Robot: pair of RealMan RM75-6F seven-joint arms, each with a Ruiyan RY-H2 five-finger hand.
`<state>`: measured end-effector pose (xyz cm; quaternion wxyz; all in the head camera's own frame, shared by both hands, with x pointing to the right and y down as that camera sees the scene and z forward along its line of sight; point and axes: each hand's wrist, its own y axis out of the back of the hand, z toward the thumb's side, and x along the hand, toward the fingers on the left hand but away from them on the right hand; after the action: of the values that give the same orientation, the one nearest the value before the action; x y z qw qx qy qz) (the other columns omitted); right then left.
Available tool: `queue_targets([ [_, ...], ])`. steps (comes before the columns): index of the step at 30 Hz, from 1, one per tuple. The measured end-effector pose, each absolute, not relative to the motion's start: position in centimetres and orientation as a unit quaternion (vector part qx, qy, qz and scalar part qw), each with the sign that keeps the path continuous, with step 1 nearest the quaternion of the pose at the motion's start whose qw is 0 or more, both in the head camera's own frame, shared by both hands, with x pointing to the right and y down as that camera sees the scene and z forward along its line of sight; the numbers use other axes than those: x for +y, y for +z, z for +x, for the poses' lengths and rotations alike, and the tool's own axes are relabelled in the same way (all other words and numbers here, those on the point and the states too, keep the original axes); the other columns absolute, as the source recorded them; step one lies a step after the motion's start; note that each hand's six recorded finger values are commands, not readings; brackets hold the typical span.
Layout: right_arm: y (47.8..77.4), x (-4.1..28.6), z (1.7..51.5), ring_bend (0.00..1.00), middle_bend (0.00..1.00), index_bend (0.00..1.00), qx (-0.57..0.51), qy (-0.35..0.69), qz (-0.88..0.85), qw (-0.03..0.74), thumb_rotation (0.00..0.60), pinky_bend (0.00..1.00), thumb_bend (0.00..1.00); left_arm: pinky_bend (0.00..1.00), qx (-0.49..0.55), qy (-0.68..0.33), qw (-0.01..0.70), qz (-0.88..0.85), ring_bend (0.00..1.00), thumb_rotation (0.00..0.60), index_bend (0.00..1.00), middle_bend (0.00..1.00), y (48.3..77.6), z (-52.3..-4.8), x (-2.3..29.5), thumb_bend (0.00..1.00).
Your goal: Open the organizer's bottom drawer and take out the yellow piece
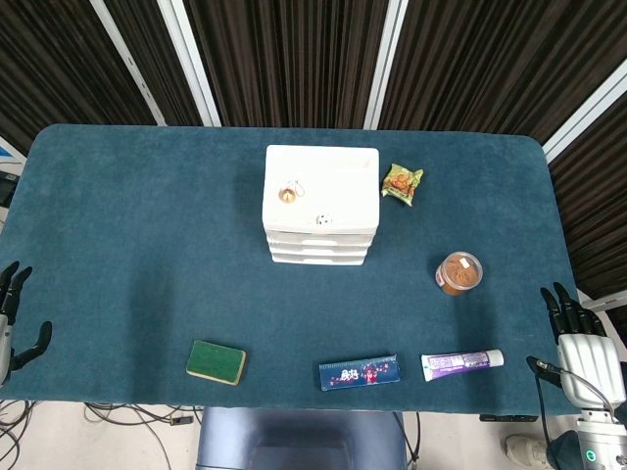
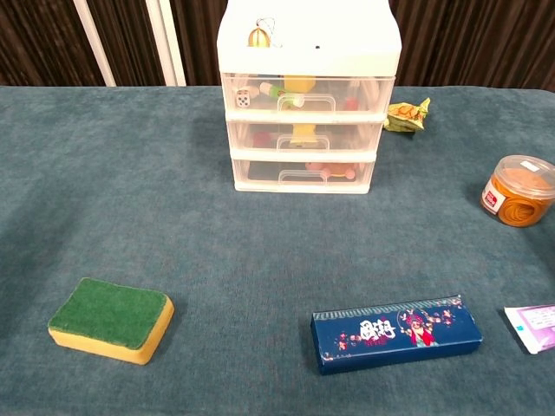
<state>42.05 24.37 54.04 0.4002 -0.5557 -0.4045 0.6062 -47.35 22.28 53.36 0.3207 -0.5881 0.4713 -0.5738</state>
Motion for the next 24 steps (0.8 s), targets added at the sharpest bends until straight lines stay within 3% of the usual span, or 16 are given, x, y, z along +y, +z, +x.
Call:
queue_targets([
  [12,54.6,24.7,40.8,0.21,0.03,0.05,-0.4,0.594,-0.581,0.387,0.6,0.23,0.02,0.0,0.471,-0.567,0.323,-0.594,0.0,0.6,0.0,0.0,53.2,-46.8,22.4,0.4],
  [17,55.1,24.9,39.5,0.43,0.32,0.16,-0.427,0.558,-0.624,0.342,0.6,0.49,0.1,0.0,0.481,-0.564,0.32,-0.59,0.0,0.6,0.0,0.0,52.9,-47.1,22.2,0.4],
  [19,55.4,24.9,38.8,0.54,0.39,0.16,-0.447,0.534,-0.648,0.309,0.6,0.58,0.13,0.0,0.484,-0.564,0.318,-0.589,0.0,0.6,0.0,0.0,52.8,-47.2,22.1,0.4],
  [24,56.9,24.5,36.6,0.85,0.72,0.16,-0.476,0.476,-0.709,0.21,0.6,0.81,0.22,0.0,0.488,-0.565,0.313,-0.586,0.0,0.6,0.0,0.0,52.8,-47.6,22.0,0.4],
])
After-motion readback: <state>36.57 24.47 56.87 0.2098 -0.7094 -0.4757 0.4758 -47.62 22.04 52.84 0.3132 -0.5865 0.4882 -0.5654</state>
